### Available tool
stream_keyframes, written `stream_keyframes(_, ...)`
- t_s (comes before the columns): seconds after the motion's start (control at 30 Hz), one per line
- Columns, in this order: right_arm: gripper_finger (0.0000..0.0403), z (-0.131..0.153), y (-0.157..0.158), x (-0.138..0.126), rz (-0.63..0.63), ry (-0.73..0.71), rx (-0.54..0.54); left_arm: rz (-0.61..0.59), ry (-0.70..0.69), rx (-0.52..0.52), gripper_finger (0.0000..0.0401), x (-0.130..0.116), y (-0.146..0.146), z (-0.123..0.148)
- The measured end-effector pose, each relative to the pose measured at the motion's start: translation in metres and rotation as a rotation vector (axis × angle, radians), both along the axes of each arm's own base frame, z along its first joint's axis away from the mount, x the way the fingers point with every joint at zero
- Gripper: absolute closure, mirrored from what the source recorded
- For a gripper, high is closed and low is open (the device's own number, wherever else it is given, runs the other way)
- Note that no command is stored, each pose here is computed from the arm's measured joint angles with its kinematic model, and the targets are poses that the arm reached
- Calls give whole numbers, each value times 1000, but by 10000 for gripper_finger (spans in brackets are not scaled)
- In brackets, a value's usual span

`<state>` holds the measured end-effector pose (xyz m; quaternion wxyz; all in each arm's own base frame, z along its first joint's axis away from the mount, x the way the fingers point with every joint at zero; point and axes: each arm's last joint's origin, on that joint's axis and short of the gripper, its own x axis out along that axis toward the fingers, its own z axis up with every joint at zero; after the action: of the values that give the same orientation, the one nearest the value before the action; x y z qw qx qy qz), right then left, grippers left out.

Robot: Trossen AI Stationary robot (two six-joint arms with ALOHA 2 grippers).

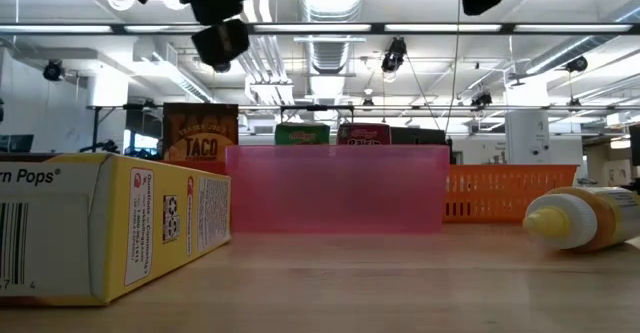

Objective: Pick & Place Kitchen Items
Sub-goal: Put the small orange food coloring bottle into the orange bin

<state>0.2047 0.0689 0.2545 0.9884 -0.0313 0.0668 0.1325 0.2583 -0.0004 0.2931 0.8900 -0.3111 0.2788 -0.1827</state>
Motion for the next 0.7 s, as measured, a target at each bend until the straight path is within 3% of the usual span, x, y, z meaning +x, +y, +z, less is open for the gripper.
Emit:
stream_keyframes(0.2, 331, -7, 9, 24, 26, 71, -38, -97, 24, 10, 311, 23, -5, -9)
stream_keyframes(0.4, 339, -10, 19, 49, 55, 95, -145, -137, 46, 25, 311, 37, -7, -15)
stream_keyframes(0.7, 301, 1, 31, 82, 93, 122, -304, -230, 122, -28, 311, 44, -22, -31)
